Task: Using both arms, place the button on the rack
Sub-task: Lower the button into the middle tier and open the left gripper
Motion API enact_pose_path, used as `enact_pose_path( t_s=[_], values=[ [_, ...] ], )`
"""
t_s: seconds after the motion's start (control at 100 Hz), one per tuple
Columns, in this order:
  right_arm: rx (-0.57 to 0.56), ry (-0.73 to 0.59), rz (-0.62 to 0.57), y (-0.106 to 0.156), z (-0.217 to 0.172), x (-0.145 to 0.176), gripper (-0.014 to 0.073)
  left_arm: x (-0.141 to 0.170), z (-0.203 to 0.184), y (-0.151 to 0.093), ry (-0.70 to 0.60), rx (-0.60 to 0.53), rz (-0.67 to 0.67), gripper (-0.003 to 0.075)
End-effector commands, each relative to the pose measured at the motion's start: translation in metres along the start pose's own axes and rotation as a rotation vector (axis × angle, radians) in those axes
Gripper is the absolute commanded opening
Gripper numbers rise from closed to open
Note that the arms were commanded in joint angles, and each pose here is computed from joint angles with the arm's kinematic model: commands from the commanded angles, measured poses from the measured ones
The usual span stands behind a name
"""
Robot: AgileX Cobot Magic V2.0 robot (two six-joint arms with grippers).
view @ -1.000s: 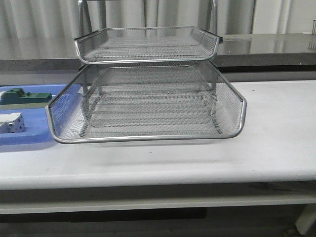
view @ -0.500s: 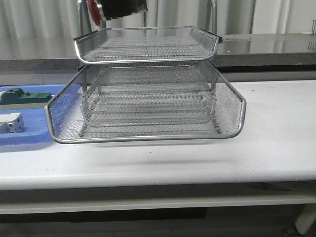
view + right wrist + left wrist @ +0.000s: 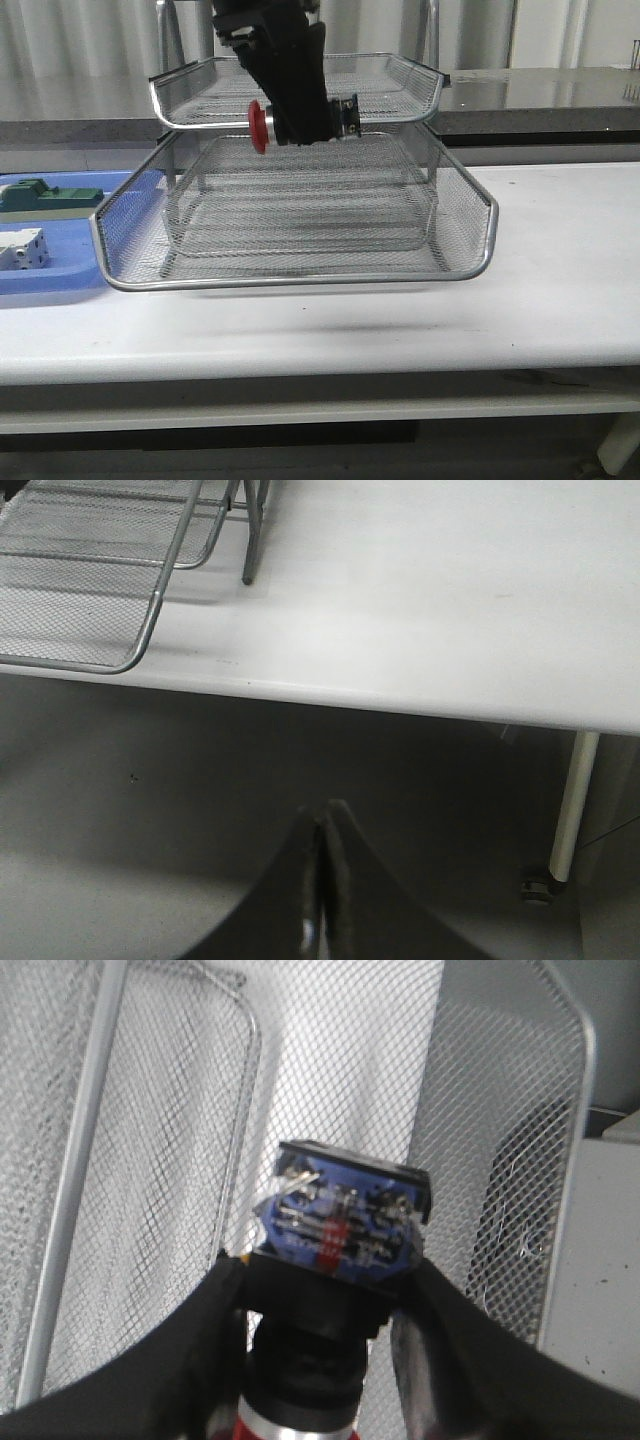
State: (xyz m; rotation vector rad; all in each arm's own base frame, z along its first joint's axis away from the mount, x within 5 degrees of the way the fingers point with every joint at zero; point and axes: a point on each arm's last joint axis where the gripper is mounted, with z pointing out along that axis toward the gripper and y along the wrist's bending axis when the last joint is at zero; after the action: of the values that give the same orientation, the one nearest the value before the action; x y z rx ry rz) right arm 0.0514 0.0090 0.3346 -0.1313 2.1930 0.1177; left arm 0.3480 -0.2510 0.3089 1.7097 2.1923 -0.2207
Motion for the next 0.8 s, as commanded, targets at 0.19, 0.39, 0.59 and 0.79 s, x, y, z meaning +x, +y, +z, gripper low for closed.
enact_pose_path(
  t_s=[0.19,0.39,0.59,0.79],
  values=[
    [0.011,-0.079,-0.005,-0.001,-0.006,-0.012,-0.0069,-0.004,-0.004,-0.002,-0.011,0.009,-0.005,-0.0013],
    [0.011,-0.079,-0.005,-0.001,-0.006,-0.012,-0.0069,-0.004,0.001,-0.001,-0.002,0.016,-0.007,0.0000],
    [0.011,-0.079,-0.005,-0.001,-0.006,-0.012,-0.0069,-0.004,0.001,-0.001,-0.001,0.015,-0.007,0.0162],
    [0.011,-0.079,-0.005,-0.001,-0.006,-0.012,-0.0069,-0.004,0.001,-0.001,-0.001,0.015,-0.007,0.0400]
  ],
)
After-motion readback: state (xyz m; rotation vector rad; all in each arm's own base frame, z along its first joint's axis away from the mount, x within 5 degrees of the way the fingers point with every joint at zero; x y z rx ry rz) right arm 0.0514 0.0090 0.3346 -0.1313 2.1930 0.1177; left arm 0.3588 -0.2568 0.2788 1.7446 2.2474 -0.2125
